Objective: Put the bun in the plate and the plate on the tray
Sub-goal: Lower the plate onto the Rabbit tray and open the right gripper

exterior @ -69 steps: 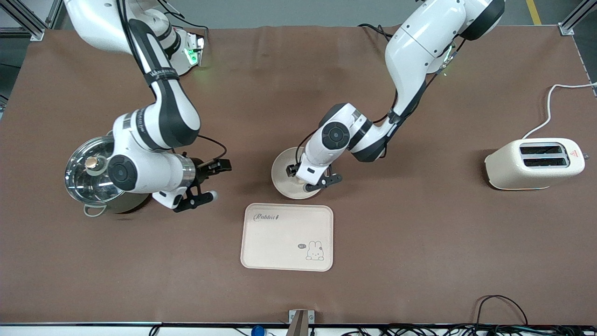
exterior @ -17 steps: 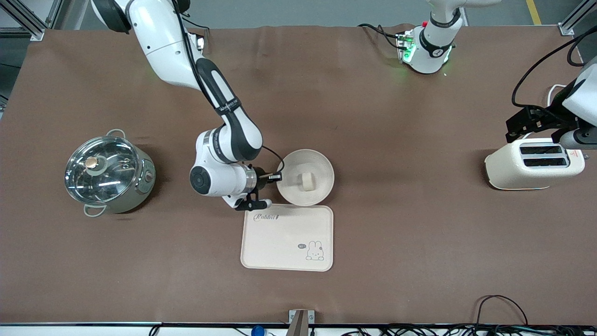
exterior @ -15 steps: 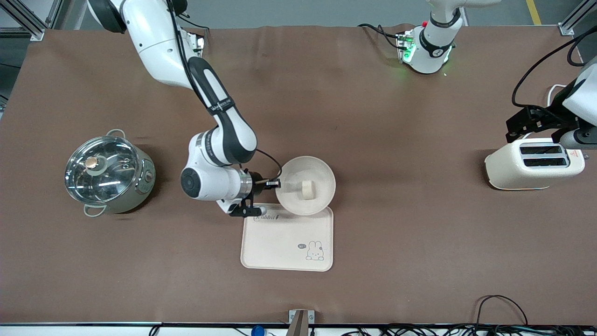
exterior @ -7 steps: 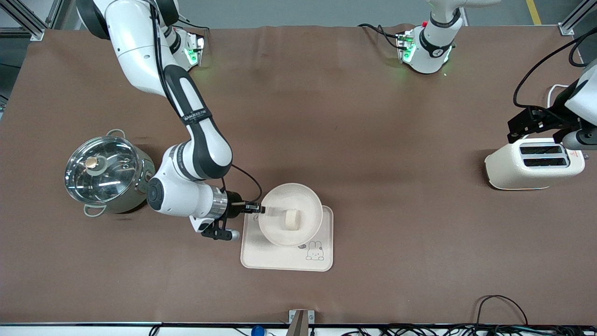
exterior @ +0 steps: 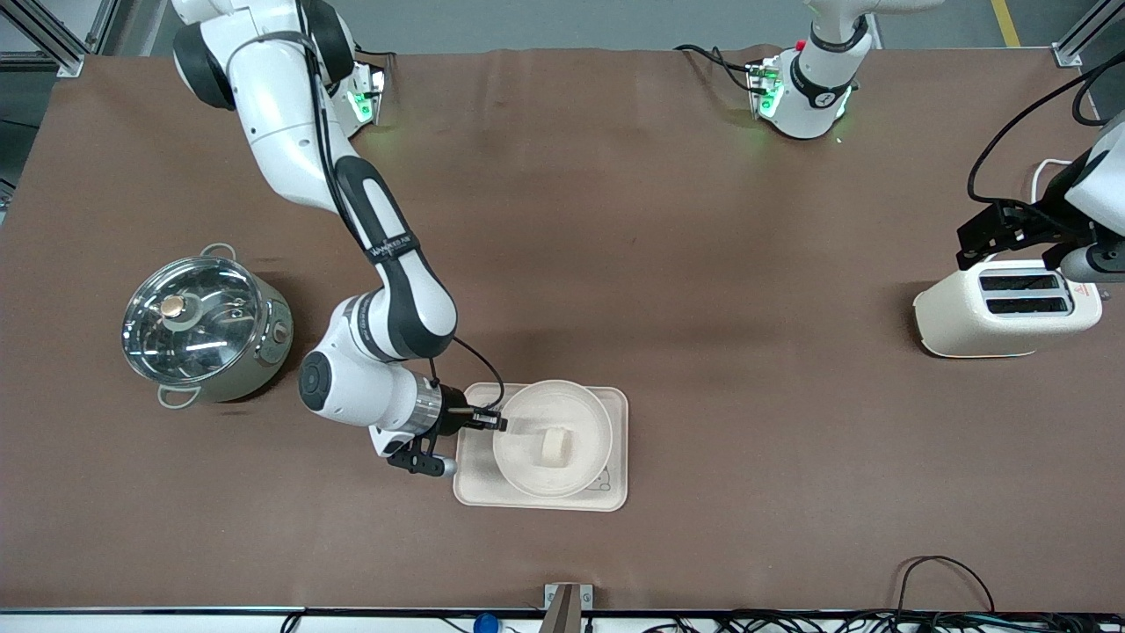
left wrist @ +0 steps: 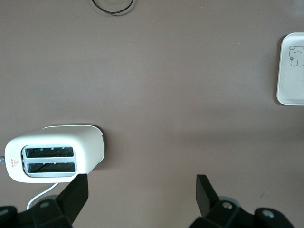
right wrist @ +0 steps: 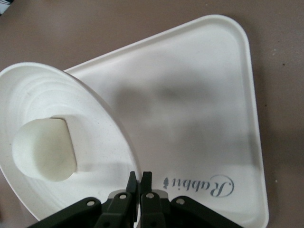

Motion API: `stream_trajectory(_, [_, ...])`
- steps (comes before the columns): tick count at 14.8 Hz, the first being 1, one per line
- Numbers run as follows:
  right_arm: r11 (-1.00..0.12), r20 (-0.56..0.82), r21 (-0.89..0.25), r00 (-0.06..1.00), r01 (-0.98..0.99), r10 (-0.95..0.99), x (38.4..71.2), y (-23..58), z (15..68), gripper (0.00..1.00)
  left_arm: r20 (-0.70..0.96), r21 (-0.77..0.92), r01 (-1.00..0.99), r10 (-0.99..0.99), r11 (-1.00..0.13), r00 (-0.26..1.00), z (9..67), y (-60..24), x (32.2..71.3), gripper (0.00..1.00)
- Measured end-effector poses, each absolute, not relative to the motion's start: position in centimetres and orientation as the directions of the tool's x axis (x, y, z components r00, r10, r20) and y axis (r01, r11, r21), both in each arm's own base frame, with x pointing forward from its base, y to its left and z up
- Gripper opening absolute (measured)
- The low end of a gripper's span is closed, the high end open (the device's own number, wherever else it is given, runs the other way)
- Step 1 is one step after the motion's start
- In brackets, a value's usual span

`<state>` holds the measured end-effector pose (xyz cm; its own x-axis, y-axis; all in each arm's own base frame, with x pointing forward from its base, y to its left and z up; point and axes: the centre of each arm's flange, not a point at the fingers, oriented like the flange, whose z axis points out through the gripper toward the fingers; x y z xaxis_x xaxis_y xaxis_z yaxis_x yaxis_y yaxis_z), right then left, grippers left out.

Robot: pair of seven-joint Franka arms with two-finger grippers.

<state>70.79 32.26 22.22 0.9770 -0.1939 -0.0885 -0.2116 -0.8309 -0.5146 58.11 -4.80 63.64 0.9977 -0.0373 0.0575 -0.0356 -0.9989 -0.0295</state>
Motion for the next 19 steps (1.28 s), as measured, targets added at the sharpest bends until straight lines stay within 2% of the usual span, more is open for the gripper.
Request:
stream_trajectory(14, [-0.848, -0.116, -0.473, 0.971, -0.239, -0.209, 71.1, 30.7, 17.8, 0.06, 0.059, 0.015, -0.037, -0.036, -0.999, 0.998, 63.6, -5.2, 58.1, 1.0])
stream_trajectory(15, [-0.855, -0.117, -0.465, 0.973, -0.229, -0.197, 71.0, 30.7, 17.8, 0.13, 0.059, 0.015, -0.037, -0.036, -0.999, 0.998, 63.6, -5.2, 58.1, 1.0])
stream_trajectory(19, [-0.898, -0.105, -0.411, 0.987, -0.158, -0.125, 71.1, 30.9, 19.2, 0.56, 0.06, 0.02, -0.037, -0.036, -0.999, 0.998, 63.7, -5.3, 58.1, 1.0])
